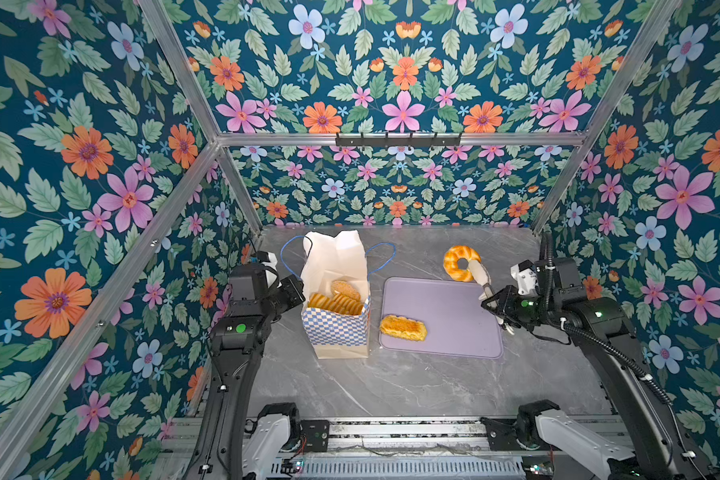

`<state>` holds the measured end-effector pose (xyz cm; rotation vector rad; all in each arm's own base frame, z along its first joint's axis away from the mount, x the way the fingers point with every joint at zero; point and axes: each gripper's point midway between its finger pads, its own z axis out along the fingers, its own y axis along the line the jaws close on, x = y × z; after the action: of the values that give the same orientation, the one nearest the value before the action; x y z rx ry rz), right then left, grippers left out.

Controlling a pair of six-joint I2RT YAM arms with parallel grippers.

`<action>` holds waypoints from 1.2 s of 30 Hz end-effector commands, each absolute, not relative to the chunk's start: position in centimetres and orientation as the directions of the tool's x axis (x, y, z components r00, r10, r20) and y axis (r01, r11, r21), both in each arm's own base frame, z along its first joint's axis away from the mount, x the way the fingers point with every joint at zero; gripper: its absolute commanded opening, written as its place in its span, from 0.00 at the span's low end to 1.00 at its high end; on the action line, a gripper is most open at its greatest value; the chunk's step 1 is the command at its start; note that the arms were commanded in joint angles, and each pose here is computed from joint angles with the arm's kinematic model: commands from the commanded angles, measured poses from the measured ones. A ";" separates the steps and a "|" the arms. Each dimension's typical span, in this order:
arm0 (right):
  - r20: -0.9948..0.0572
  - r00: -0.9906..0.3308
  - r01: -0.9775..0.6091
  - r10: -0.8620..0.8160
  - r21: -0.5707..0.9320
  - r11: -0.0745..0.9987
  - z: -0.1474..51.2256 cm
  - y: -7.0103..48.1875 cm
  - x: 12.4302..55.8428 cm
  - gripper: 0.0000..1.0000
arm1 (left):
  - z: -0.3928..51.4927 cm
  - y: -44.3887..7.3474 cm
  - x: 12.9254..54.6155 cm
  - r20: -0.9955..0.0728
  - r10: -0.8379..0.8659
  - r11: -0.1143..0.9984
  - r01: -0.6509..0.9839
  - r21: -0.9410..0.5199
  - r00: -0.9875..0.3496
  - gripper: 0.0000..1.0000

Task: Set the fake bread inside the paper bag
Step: 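Carry the ring-shaped bread with the right gripper's tongs over the bag opening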

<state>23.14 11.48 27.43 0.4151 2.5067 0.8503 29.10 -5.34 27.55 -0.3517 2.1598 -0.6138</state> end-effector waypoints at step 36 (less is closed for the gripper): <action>-0.564 -0.785 -0.307 0.254 0.712 0.632 39.7 17.7 22.5 0.26 | 28.8 -5.2 29.0 -0.665 -0.452 0.842 -0.038 -0.538 -0.595 0.05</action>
<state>21.94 17.18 38.06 0.0195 2.2849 1.1197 28.98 -5.27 28.20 -0.3574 2.1666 -0.6090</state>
